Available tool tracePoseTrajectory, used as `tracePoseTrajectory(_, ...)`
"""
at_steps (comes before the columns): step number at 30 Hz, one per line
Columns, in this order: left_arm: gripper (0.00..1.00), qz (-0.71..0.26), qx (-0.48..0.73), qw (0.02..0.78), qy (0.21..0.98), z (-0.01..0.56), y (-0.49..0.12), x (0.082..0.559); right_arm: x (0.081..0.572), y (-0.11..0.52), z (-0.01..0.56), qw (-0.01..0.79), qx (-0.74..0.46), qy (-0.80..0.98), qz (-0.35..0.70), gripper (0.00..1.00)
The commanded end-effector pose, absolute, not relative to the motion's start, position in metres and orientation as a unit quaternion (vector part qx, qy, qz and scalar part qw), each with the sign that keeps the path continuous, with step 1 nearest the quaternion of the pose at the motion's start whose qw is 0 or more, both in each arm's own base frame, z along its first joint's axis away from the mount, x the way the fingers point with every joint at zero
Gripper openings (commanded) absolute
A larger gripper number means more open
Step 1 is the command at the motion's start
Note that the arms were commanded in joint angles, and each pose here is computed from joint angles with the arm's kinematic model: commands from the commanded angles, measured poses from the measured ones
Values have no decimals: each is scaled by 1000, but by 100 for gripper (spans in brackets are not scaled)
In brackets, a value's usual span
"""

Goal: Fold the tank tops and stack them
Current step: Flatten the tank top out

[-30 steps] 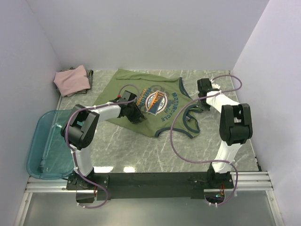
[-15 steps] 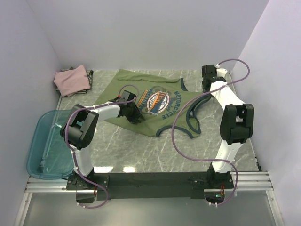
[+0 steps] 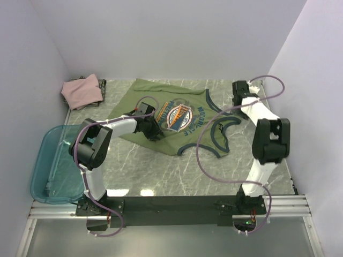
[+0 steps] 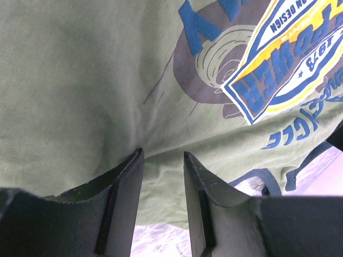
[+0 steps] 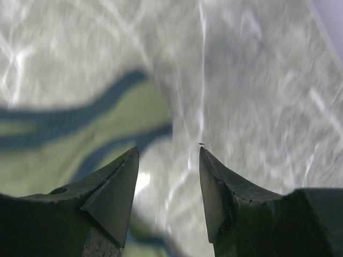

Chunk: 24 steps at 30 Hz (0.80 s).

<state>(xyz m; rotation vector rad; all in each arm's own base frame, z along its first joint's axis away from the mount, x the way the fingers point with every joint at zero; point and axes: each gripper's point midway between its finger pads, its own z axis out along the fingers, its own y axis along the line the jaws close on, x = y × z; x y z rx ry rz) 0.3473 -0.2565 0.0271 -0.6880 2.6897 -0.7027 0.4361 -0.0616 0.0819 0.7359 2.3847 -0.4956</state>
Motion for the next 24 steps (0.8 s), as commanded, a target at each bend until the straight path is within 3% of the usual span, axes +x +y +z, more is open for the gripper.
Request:
tracePoseTrajectory(1,43,-204,-227,112,946,13,-244,333,422,-41,116,345,300,883,-107,56)
tracePoseTrajectory(6,44,-201,-217,113,948,15,-242,330,378,3,93,324,281,903,-23,53)
tracePoseTrajectory(24,43,-202,-203,106,952,19,-238,319,269,59,37,259,284,923,-28,51)
